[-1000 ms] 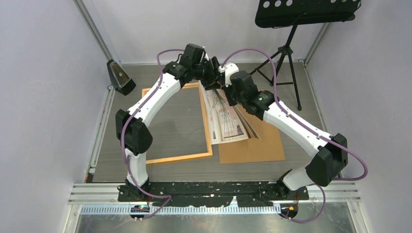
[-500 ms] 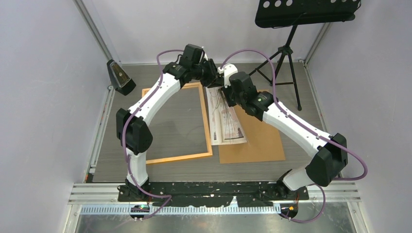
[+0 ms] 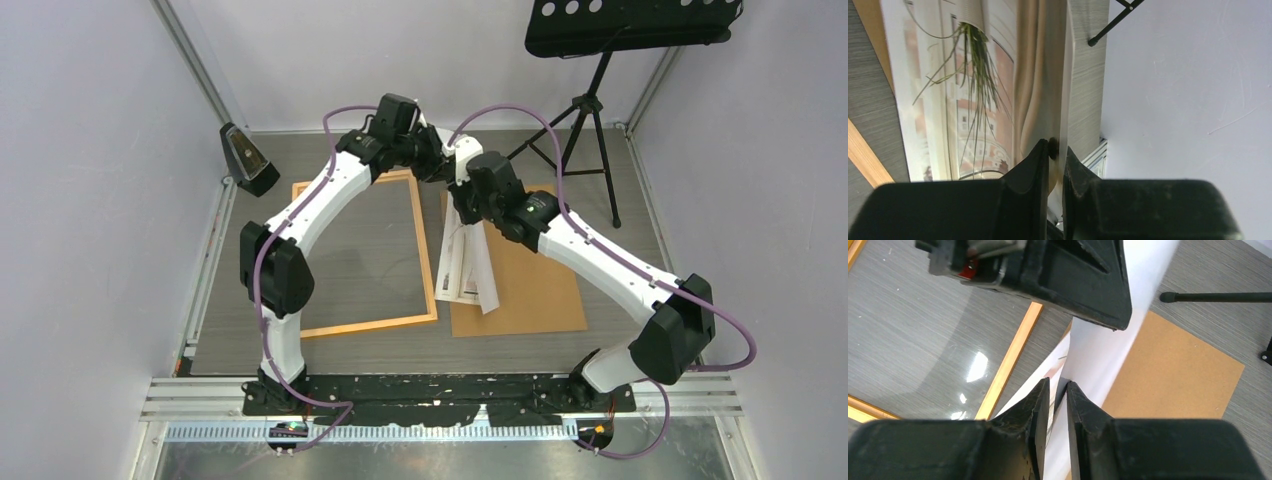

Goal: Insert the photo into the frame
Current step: Turn over the photo from the photo frame.

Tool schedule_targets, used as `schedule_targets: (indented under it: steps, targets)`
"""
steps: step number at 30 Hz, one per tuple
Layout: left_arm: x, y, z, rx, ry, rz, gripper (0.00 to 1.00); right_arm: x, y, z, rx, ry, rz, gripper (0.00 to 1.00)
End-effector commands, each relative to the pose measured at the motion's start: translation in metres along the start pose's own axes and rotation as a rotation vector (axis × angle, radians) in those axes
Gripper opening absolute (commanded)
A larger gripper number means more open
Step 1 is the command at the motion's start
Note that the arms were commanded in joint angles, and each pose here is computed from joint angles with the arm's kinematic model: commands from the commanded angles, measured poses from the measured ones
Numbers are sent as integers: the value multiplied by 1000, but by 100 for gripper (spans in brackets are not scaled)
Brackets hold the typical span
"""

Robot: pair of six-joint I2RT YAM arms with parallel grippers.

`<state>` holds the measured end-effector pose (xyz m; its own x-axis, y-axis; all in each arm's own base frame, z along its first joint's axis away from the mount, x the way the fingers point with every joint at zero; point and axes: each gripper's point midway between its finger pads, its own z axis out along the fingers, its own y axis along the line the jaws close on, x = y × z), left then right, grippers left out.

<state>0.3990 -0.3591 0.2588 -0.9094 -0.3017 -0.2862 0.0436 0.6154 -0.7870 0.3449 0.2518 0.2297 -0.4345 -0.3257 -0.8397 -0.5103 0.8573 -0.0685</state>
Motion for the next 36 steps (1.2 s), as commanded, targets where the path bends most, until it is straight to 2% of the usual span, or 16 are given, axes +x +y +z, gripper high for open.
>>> schedule_targets:
  steps: [1,4,7,16,20,26,36]
  targets:
    - [-6,-13,0,64,-16,12,9,-13,18,1,-53,-41,21,27]
    - [-6,-12,0,64,-16,12,0,-12,20,3,-58,-35,23,30]
    - [-7,-11,-1,66,-16,13,0,-12,20,2,-60,-35,24,36]
    - [-16,3,-9,49,-35,29,0,-29,20,-16,-76,-77,22,72]
    - [-20,8,-15,56,-41,39,0,-39,24,-31,-117,-110,23,82]
    - [-27,9,-32,92,-47,71,0,-55,8,-51,-87,-156,28,85]
    - [-37,10,-89,195,-38,133,0,-59,-57,-73,0,-207,147,85]
